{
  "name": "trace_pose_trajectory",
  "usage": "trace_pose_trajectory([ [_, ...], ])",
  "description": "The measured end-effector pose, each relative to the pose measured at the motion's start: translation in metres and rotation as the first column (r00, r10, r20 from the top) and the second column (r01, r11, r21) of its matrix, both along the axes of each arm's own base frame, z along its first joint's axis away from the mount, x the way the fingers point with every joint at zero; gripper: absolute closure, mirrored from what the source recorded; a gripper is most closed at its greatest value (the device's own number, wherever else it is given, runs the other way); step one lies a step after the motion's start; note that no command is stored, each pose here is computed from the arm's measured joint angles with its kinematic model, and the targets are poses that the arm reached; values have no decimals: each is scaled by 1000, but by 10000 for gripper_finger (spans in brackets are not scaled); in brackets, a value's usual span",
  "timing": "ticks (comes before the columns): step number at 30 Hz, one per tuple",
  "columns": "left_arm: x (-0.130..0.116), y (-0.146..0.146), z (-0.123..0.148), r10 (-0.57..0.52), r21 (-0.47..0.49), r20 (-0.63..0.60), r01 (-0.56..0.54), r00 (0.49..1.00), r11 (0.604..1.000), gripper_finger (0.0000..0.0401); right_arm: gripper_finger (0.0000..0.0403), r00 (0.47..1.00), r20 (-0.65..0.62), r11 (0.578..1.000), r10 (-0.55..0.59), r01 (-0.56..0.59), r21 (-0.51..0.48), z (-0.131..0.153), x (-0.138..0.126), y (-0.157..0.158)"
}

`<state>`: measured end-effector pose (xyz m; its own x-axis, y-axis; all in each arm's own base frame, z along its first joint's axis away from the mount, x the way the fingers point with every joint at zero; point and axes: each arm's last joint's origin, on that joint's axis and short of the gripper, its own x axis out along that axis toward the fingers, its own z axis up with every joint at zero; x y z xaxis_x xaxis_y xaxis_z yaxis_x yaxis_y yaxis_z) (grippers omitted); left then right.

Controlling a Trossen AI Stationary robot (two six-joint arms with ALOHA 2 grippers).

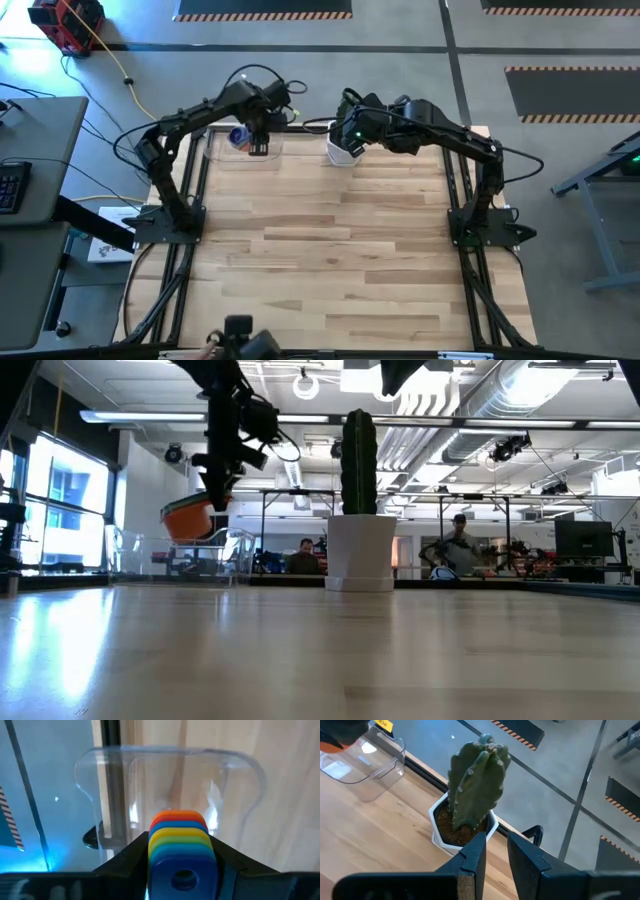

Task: Nest measuring cups in basket
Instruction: Put the stacked measuring cups into the transparent bin

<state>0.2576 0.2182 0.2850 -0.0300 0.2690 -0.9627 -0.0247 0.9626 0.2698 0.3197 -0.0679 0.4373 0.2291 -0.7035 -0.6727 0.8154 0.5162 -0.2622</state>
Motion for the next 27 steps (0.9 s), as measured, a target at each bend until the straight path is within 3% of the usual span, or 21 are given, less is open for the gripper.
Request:
trace_pose_trajectory([
  [17, 1, 48, -72, 71, -118, -158, -90, 985, 989, 267, 330, 1000, -8, 1000, -2, 2, -5, 0, -1, -2],
  [22, 4, 50, -82, 77, -125, -173, -100, 982, 987, 267, 330, 1000, -6, 1000, -3, 3, -5, 0, -1, -2],
  [27, 5, 51, -84, 98, -117, -165, -118, 981, 986, 241, 330, 1000, -6, 1000, -3, 3, -3, 0, -1, -2],
])
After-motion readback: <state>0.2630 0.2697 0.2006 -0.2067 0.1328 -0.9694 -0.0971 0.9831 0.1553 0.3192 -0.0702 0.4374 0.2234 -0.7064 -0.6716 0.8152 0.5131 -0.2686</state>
